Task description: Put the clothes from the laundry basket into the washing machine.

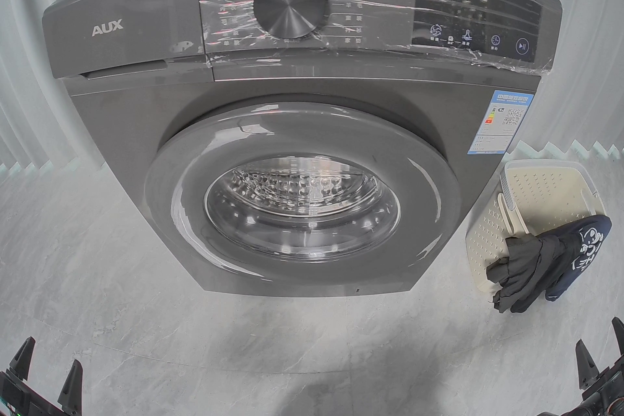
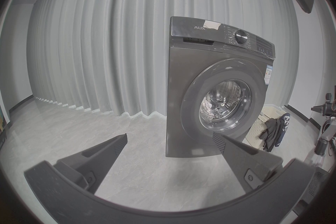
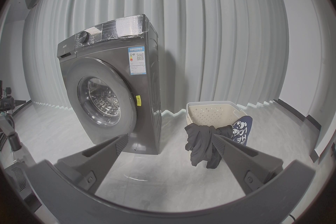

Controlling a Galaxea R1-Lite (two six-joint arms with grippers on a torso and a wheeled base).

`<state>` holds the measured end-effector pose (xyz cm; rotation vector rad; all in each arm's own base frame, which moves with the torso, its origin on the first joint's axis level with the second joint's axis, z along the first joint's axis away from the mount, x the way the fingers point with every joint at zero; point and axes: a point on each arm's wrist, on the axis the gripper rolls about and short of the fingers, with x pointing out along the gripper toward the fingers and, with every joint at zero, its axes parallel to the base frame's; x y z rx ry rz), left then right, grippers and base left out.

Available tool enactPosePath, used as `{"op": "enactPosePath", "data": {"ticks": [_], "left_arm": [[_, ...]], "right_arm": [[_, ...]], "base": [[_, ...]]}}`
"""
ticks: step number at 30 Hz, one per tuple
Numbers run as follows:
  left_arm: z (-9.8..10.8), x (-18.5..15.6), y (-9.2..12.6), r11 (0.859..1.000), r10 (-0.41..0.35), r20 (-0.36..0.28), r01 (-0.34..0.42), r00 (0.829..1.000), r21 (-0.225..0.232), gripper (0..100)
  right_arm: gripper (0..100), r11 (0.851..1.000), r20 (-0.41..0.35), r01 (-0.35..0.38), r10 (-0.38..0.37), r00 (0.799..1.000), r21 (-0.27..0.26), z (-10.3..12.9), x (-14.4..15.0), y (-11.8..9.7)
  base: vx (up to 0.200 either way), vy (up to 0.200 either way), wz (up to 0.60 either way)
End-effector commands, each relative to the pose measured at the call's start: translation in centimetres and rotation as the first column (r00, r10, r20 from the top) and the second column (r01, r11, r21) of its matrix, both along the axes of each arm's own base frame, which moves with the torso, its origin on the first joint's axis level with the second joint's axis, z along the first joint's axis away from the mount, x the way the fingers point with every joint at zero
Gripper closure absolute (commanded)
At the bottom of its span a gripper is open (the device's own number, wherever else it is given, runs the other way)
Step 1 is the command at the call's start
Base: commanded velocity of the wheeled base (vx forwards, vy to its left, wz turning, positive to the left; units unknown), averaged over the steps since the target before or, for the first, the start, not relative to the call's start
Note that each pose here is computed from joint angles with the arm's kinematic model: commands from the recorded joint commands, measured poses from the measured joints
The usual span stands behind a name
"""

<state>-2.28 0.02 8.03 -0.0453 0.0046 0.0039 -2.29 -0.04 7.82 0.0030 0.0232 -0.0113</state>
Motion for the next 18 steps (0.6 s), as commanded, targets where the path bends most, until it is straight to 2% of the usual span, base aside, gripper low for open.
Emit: {"op": "enactPosePath", "data": {"ticks": [1, 7, 18], "left_arm": [[-0.43, 0.02, 0.0, 1.0, 0.001, -0.003, -0.001, 1.0, -0.001, 0], [-0.43, 0.02, 0.0, 1.0, 0.001, -0.003, -0.001, 1.0, -0.001, 0], [-0.43, 0.02, 0.0, 1.0, 0.001, -0.003, -0.001, 1.0, -0.001, 0]], "right_arm": [[0, 1.0, 0.0, -0.002, 0.002, 1.0, 0.0, -0.21, 0.0, 0.0], [0, 1.0, 0.0, 0.001, -0.001, 1.0, 0.0, -0.21, 0.0, 0.0], [0, 1.0, 0.002, -0.001, 0.001, 1.0, 0.001, -0.19, 0.0, 0.0]], "base": [[0.0, 0.0, 0.0], [0.0, 0.0, 0.0], [0.2, 0.0, 0.0]]}}
